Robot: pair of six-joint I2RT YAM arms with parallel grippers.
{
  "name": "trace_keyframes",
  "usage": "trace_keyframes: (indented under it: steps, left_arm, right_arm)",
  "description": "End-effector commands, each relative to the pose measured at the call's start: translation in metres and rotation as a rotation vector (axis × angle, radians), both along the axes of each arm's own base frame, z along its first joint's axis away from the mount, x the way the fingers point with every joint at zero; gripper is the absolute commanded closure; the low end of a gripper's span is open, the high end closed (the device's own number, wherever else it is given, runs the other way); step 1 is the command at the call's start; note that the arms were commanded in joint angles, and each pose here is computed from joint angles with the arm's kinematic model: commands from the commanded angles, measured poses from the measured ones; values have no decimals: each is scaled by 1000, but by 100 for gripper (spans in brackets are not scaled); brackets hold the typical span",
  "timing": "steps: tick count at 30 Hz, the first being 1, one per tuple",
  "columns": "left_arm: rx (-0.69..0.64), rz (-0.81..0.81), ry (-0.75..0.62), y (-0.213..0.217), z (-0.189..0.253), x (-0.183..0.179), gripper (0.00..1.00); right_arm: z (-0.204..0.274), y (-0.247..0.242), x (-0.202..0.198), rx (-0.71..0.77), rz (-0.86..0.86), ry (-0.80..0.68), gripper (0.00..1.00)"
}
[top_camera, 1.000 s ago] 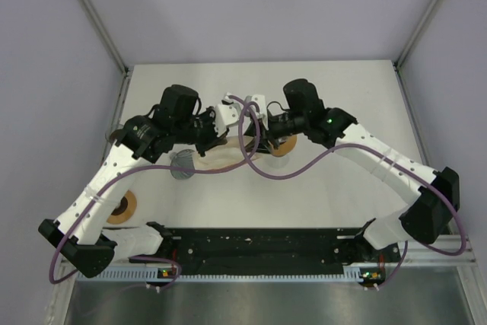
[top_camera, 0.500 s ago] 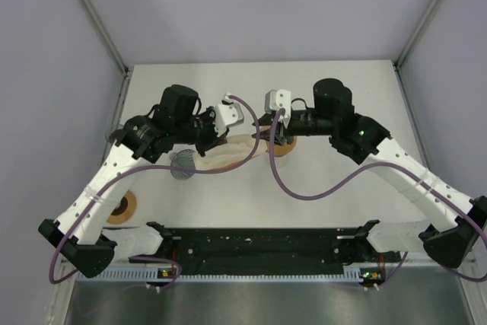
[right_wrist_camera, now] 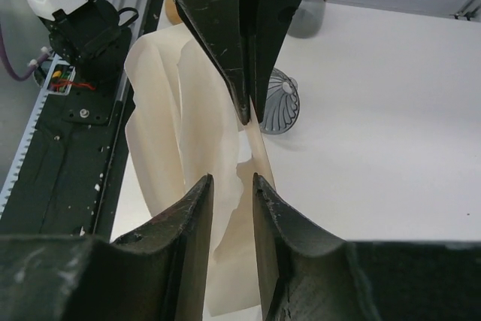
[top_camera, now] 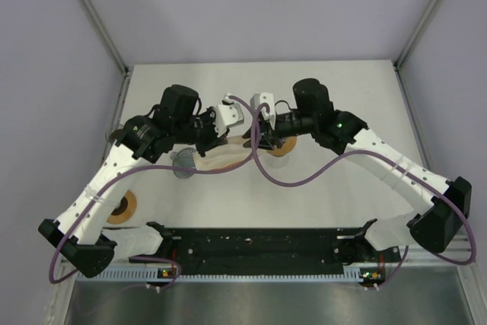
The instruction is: Place the coffee filter in the dripper
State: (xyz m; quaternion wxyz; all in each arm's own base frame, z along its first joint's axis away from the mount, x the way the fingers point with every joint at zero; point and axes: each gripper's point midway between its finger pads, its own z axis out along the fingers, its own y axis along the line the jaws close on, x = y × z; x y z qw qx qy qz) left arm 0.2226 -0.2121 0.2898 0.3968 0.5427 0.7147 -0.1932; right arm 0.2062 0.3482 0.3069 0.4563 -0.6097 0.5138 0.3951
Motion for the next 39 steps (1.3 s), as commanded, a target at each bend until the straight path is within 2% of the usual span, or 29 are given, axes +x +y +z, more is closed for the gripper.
trace_keyframes:
  steps: [1,11,21,24,26,28,39]
  left_arm:
    - [-52,-20,-38,-8,19,1,100]
    - [-57,-42,-29,-9,18,-4,100]
    - [-60,-38,-33,-10,19,-2,100]
    - [-59,-37,-29,-11,18,-1,100]
    - [-55,-32,-25,-10,17,0,100]
    - [-55,-36,-27,-10,17,-1,100]
    - [-25,-7,-41,-6,8,5,100]
  right_arm:
    - [5,8,-3,25,35,-4,73]
    - [-5,10,16,-13,-37,-14,70]
    - [-12,16,8,-14,21,32,70]
    - [-12,17,6,-11,34,37,75]
    - [-10,16,5,-7,38,36,91]
    - [-8,16,5,-6,33,34,100]
    - [26,-6,6,31,-72,-77,100]
